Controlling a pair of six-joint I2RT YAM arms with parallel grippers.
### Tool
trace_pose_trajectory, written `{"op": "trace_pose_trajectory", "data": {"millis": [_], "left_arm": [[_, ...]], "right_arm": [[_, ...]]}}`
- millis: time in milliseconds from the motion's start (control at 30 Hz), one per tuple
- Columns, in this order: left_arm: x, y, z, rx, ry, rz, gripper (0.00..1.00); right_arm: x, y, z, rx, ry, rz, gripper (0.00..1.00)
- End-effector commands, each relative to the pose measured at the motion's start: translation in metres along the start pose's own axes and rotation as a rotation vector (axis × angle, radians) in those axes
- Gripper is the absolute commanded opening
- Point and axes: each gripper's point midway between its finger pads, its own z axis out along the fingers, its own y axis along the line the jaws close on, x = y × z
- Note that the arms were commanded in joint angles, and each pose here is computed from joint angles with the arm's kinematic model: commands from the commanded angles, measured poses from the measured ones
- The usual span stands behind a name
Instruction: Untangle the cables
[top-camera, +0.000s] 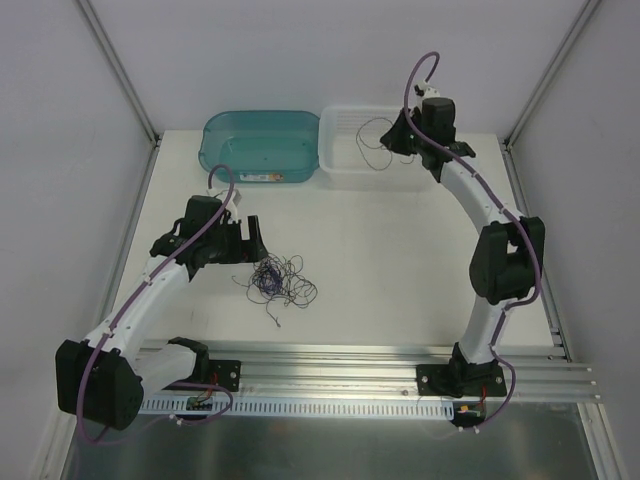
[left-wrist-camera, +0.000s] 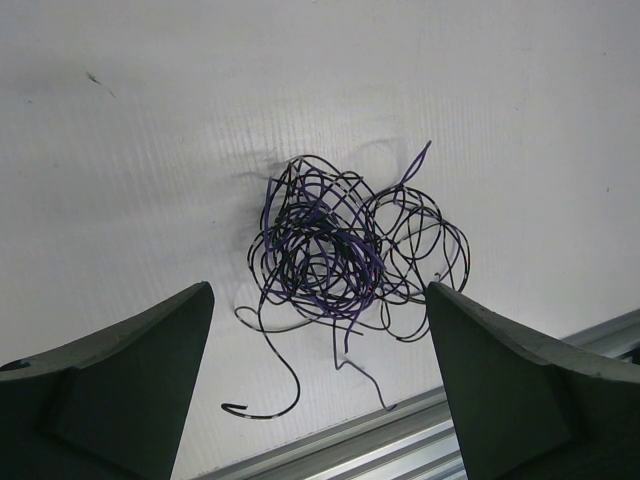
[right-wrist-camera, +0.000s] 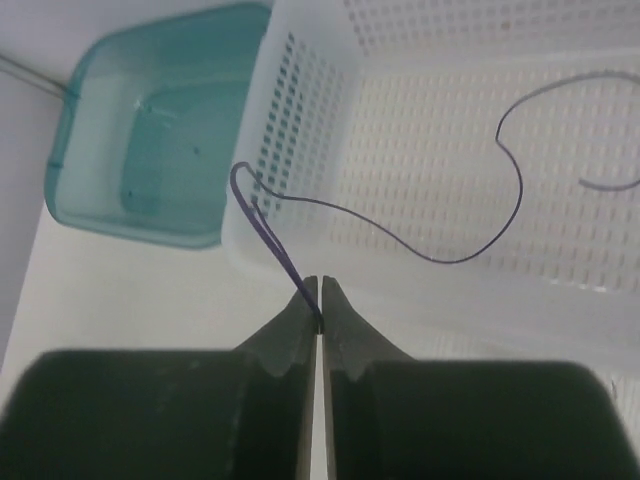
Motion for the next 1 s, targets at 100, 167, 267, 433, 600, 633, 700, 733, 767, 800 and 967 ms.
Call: {"op": "trace_pose_trajectory", "data": {"millis": [100,167,267,433,600,633,700,733,767,800,967], "left_arm": [[0.001,0.003,0.001,0.001,0.007,0.015,0.89],[0.002,0.003,0.002,0.000,0.012,0.014,0.89],[0.003,0.001,0.003,0.009,0.018,0.013,0.89],[0.004,-0.001,0.003,0.021,0.025,0.009,0.89],[0.005,-0.005,0.003,0.043,0.032,-0.002,0.89],[0.006,-0.005,0.004,0.046,0.036,-0.005,0.89],[0.008,-0.008,0.004,0.062,0.047,-0.015,0.89],[0.010,-0.009,0.005,0.069,0.055,-0.021,0.89],[0.010,-0.010,0.005,0.074,0.060,-0.022,0.89],[0.012,-0.010,0.006,0.077,0.068,-0.024,0.89],[0.029,-0.016,0.014,0.104,0.144,-0.077,0.88]], "right_arm": [[-0.039,-0.026,0.035,0.123,-0.091,0.070,0.37],[-0.040,-0.037,0.041,0.160,-0.101,0.089,0.59],[-0.041,-0.040,0.032,0.175,-0.115,0.088,0.75],[-0.035,-0.026,-0.002,0.152,-0.101,0.016,0.83],[0.026,0.005,-0.051,0.106,0.048,-0.077,0.83],[0.040,0.012,-0.058,0.083,0.079,-0.083,0.83],[0.079,0.028,-0.077,0.045,0.150,-0.094,0.83],[0.100,0.038,-0.083,0.024,0.188,-0.102,0.83],[0.111,0.046,-0.089,0.007,0.196,-0.082,0.83],[0.122,0.053,-0.095,-0.012,0.211,-0.081,0.82],[0.204,0.099,-0.130,-0.102,0.301,-0.099,0.82]]}}
